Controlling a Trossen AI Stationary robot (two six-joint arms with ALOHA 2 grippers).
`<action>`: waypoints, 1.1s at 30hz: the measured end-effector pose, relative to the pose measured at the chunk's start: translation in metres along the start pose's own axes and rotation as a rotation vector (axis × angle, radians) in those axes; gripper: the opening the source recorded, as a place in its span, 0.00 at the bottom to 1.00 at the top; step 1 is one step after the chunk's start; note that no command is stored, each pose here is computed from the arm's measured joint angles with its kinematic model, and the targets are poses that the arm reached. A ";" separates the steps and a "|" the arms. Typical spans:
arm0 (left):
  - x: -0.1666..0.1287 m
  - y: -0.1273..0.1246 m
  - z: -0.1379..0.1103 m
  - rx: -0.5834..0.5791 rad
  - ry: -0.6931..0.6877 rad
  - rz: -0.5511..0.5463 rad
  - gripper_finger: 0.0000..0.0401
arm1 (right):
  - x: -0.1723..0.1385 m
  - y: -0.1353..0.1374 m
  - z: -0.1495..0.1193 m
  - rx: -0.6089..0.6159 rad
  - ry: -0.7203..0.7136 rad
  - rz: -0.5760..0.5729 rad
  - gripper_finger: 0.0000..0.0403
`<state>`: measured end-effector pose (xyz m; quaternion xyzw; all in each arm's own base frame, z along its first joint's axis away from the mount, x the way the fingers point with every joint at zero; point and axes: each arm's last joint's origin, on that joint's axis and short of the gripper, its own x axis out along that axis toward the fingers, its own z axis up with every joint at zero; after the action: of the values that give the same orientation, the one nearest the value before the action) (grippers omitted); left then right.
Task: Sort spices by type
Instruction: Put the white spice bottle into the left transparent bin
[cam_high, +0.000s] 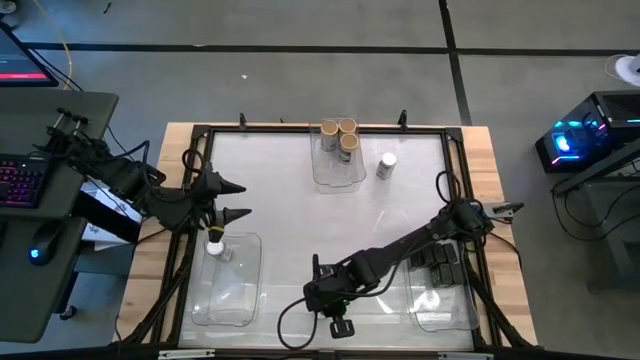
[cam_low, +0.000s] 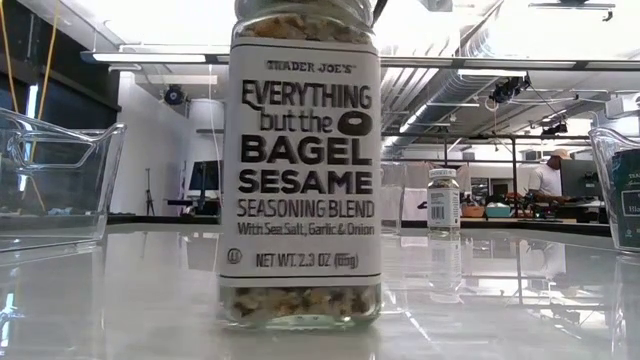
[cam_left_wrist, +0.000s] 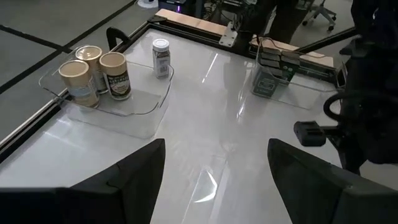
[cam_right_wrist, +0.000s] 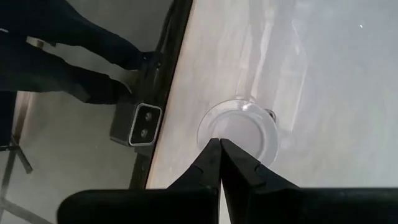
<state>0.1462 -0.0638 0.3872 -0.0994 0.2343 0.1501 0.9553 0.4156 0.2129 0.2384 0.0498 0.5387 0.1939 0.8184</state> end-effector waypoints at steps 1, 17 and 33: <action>0.000 0.000 0.000 -0.003 0.000 0.000 0.68 | 0.001 -0.001 0.001 -0.005 -0.005 0.001 0.00; 0.000 0.000 0.000 -0.003 -0.003 0.005 0.68 | -0.012 -0.074 0.017 0.076 -0.072 -0.268 0.00; 0.000 0.004 -0.006 0.021 0.065 0.020 0.68 | -0.045 -0.197 0.040 0.136 -0.299 -0.406 0.00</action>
<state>0.1420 -0.0619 0.3812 -0.0916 0.2678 0.1539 0.9467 0.4877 0.0202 0.2365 0.0239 0.4226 -0.0206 0.9058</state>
